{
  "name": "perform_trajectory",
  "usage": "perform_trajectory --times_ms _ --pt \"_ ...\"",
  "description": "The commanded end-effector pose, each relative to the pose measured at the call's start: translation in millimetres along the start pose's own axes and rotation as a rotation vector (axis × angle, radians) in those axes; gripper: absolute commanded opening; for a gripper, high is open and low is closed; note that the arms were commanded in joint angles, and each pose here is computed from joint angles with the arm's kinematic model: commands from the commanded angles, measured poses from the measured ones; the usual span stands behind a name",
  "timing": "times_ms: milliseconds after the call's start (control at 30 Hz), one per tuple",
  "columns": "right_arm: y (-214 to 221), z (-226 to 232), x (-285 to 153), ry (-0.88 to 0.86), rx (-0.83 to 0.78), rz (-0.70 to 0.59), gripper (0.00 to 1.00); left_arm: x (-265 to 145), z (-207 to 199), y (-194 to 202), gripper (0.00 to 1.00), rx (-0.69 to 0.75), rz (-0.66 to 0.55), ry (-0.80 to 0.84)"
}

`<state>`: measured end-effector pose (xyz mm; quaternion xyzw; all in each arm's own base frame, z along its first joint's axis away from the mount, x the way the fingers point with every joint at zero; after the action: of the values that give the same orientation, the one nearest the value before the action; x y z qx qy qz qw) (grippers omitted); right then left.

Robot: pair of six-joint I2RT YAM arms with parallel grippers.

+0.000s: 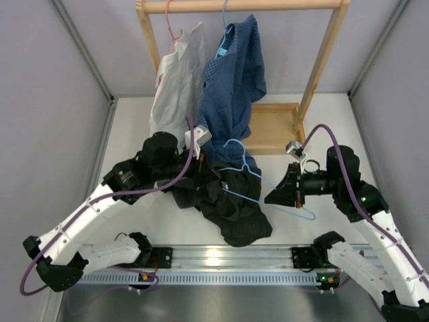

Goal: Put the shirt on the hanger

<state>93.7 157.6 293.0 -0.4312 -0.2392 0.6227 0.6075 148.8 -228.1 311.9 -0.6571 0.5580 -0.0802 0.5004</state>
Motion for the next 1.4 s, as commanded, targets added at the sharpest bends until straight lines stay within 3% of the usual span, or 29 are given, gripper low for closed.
perform_trajectory --times_ms 0,167,433,533,700,867,933,1100,1200,1367 --pt "-30 35 9 -0.259 -0.214 -0.100 0.00 -33 -30 -16 0.00 0.124 -0.032 0.126" --pt "-55 36 39 -0.246 -0.309 -0.152 0.00 -66 -59 -39 0.00 0.166 -0.101 0.206" --pt "-96 36 88 -0.193 -0.360 -0.202 0.00 -90 -69 -71 0.00 0.174 -0.115 0.113" --pt "-104 23 94 -0.066 -0.294 -0.325 0.00 -97 -77 -77 0.00 0.185 -0.120 0.142" --pt "-127 31 76 0.077 -0.316 -0.599 0.00 -119 -94 -102 0.00 0.221 -0.186 0.162" --pt "-131 57 54 0.217 -0.332 -0.778 0.00 -122 -113 -120 0.00 0.233 -0.192 0.237" --pt "-124 57 52 0.244 -0.335 -0.785 0.00 -120 -110 -120 0.00 0.233 -0.195 0.218" --pt "-106 66 73 0.126 -0.376 -0.635 0.00 -94 -78 -107 0.00 0.180 -0.144 0.063" --pt "-103 54 73 0.171 -0.287 -0.713 0.00 -80 -68 -96 0.00 0.169 -0.117 0.009" --pt "-97 38 79 0.229 -0.242 -0.751 0.00 -68 -93 -80 0.00 0.218 -0.080 0.082"
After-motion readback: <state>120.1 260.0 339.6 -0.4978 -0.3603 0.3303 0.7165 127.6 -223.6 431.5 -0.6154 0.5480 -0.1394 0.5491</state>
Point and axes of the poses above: each gripper's point midway between its finger pads, its own x axis out along the fingers, its own z axis along the line the jaws close on, y = z × x, the point moved 5 cm from there along -x, back along the fingers, and after that the axes turned 5 degrees about -x, right-handed, at the moved point
